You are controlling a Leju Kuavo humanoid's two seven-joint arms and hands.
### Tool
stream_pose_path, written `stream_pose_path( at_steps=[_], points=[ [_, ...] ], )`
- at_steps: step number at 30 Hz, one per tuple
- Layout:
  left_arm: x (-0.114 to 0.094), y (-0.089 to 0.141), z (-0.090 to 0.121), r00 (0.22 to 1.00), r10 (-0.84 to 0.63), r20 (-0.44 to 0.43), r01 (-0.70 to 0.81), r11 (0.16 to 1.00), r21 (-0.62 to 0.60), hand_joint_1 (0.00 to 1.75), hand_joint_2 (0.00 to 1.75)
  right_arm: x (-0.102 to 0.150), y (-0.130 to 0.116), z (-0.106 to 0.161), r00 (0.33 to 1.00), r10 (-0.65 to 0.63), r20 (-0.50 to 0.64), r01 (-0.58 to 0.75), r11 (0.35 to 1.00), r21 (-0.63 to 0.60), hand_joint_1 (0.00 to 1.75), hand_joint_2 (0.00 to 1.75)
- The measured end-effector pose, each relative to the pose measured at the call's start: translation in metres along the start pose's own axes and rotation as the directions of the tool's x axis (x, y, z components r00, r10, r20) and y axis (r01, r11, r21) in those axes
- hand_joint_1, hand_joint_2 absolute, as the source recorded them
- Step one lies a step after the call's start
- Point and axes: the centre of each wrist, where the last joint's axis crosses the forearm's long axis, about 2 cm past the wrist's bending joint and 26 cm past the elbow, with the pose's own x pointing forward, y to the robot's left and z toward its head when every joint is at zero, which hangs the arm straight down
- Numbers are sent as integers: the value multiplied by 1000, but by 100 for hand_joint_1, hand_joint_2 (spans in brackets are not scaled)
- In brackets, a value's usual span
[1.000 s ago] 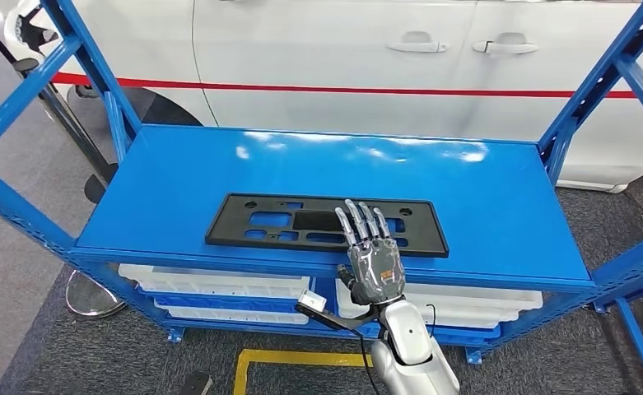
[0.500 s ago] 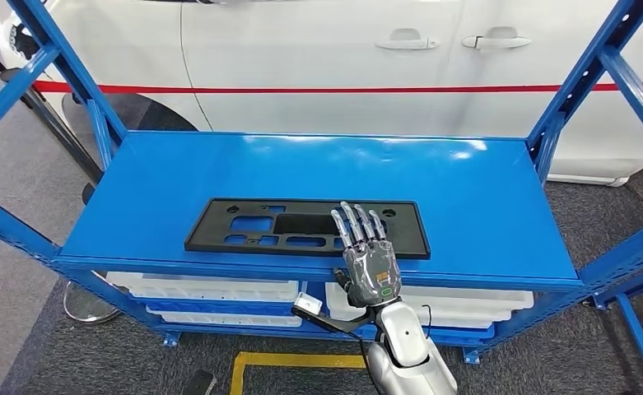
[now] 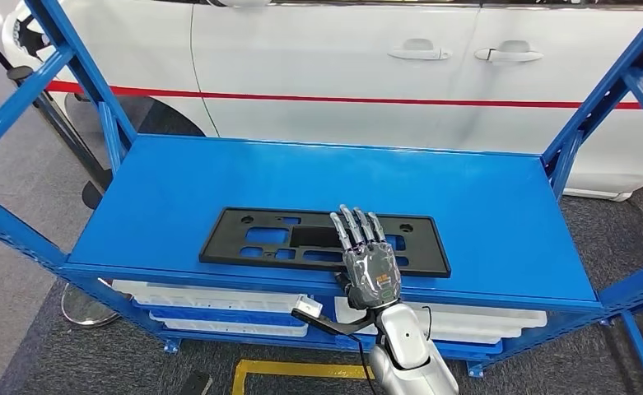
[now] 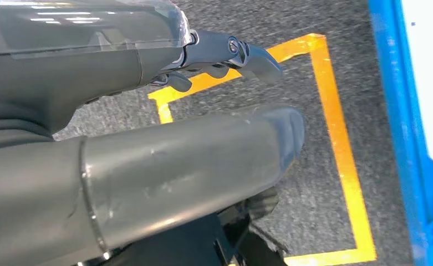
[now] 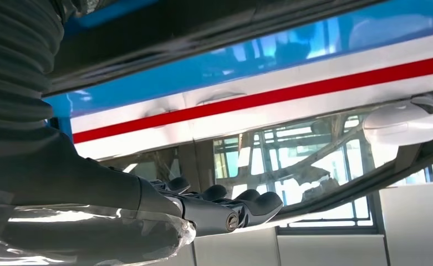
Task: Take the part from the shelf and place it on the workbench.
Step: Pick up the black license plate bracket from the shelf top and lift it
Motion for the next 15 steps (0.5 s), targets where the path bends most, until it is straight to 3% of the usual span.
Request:
stream_pose_path(
  at_steps=[13,15],
  points=[
    [5,1,-2,1000,3,10,-3,1000,15,0,0,6,3,2,1000,10,13,-10,1000,19,0,175],
    [6,1,-3,1000,3,13,-3,1000,19,0,0,7,4,3,1000,8,16,-9,1000,21,85,175]
  ],
)
